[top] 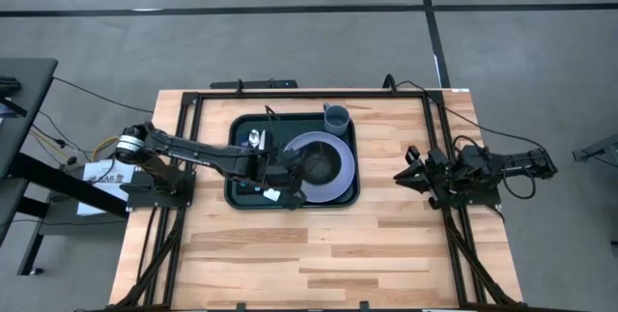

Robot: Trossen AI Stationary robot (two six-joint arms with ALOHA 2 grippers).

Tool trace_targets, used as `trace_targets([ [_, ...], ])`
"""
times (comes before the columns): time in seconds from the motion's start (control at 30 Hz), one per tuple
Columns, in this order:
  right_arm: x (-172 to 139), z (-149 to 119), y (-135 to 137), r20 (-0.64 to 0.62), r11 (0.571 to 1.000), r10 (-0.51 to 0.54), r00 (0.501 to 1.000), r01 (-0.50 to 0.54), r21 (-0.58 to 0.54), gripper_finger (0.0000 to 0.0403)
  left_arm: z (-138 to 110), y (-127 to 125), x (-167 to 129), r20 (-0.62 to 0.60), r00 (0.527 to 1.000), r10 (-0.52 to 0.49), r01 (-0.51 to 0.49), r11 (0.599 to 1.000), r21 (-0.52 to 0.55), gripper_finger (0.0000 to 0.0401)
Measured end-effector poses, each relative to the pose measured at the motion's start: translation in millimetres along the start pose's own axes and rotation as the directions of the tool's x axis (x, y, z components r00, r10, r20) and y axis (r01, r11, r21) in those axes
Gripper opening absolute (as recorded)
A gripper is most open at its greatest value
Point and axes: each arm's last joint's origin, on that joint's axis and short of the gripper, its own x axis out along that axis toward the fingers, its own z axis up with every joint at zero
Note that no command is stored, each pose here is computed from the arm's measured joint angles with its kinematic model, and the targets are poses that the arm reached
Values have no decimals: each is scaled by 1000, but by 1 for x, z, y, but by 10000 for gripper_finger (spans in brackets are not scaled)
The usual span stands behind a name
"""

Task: Set up tray
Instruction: Return to Home Position

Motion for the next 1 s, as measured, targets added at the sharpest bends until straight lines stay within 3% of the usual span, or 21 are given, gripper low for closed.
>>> trace_targets([
  [0.23, 0, -1, 0, -10, 1000, -2, 1000, 2, 9, 53, -9, -6, -50, 166, 986, -26, -13, 974, 226, 0],
  [0.4, 0, -2, 0, -18, 1000, -4, 1000, 4, 9, 53, -26, 1, -77, 231, 955, -185, 111, 948, 299, 0],
  [0.57, 0, -2, -1, -20, 1000, -4, 1000, 4, 10, 53, -56, 17, -85, 273, 894, -356, 266, 911, 316, 0],
  [0.7, 0, -2, -1, -20, 1000, -4, 1000, 5, 10, 53, -80, 40, -83, 310, 860, -406, 310, 897, 315, 0],
  [1.0, 0, -2, -1, -20, 1000, -5, 1000, 5, 10, 53, -116, 84, -84, 465, 726, -507, 408, 861, 303, 0],
])
